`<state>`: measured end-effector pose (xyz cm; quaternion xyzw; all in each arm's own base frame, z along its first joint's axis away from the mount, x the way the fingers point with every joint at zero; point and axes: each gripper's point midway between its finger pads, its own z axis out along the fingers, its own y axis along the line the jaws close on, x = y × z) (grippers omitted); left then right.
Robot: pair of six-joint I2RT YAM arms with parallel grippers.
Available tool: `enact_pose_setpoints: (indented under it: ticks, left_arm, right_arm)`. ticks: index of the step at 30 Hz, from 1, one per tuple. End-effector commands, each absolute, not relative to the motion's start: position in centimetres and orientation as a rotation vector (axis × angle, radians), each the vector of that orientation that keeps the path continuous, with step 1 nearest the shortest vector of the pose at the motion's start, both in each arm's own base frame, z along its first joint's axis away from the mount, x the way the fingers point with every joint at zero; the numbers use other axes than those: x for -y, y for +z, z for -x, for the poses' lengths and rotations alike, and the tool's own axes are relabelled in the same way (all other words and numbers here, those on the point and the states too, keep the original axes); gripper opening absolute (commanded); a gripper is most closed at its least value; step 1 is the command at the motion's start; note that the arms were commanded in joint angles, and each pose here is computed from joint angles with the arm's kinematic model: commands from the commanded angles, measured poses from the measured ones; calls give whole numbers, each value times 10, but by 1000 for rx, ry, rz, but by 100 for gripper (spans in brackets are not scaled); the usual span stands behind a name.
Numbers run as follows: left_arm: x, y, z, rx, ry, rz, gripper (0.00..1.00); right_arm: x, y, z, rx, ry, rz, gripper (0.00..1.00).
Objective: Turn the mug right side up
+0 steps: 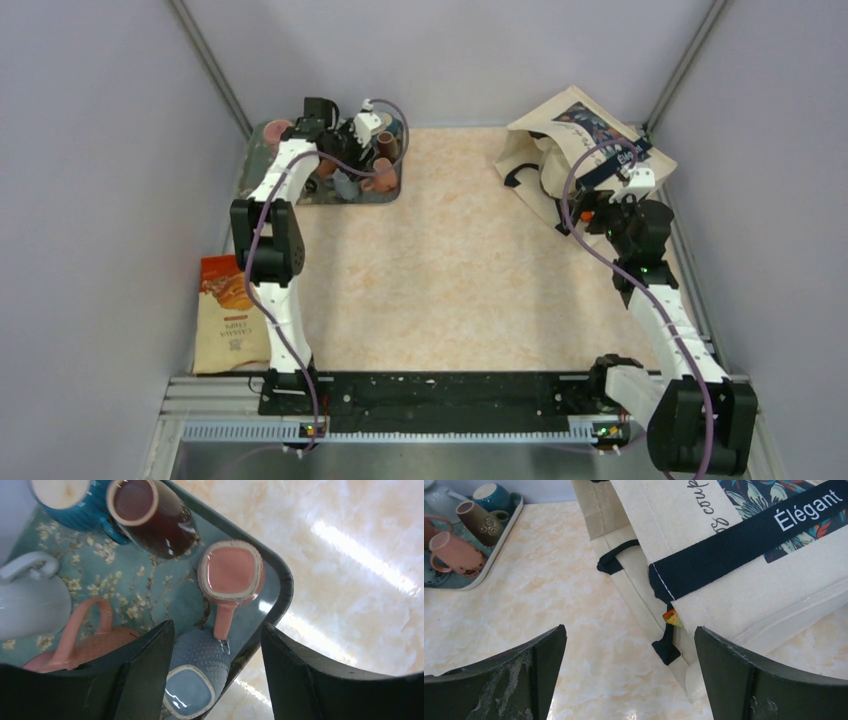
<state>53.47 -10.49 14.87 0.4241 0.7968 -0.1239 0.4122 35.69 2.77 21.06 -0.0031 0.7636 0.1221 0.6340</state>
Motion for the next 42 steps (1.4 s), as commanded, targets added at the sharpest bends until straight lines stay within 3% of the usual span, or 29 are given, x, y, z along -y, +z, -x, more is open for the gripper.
enact_pose_setpoints:
  ticks: [1, 5, 13, 17, 18, 20, 21, 25, 31, 37, 42]
  left_arm:
    - [103, 134, -511, -2042, -384, -1276, 69]
    - [106, 118, -525, -2045, -362, -1279, 71]
    - [104, 82, -542, -2121, -322, -1262, 59]
    - [110, 74, -545, -2128, -306, -1263, 40]
    - [112, 73, -546, -2130, -302, -1263, 33]
    - [115, 71, -544, -2135, -304, -1268, 6]
    - [115, 70, -542, -2142, -303, -1271, 0]
    - [118, 81, -541, -2167, -305, -1188, 0]
    - [124, 130, -550, -2234, -367, -727, 0]
    - [134, 175, -523, -2317, -589, -370, 0]
    - [156, 220, -492, -2291, -857, -237, 0]
  right_arm:
    - [-38, 242, -358, -1690, 314, 53, 99]
    - [-41, 243, -357, -1685, 330, 67, 99]
    - [-47, 245, -356, -1681, 363, 88, 99]
    - [-50, 247, -356, -1679, 377, 94, 99]
    - [-51, 248, -356, -1680, 384, 96, 99]
    - [-52, 250, -354, -1682, 389, 99, 99]
    - [-53, 251, -354, -1682, 391, 99, 99]
    - [-55, 262, -351, -1665, 383, 100, 99]
    - [-98, 279, -352, -1659, 441, 145, 99]
    - [-206, 283, -355, -1688, 753, 203, 99]
    - [-289, 291, -358, -1671, 1208, 137, 99]
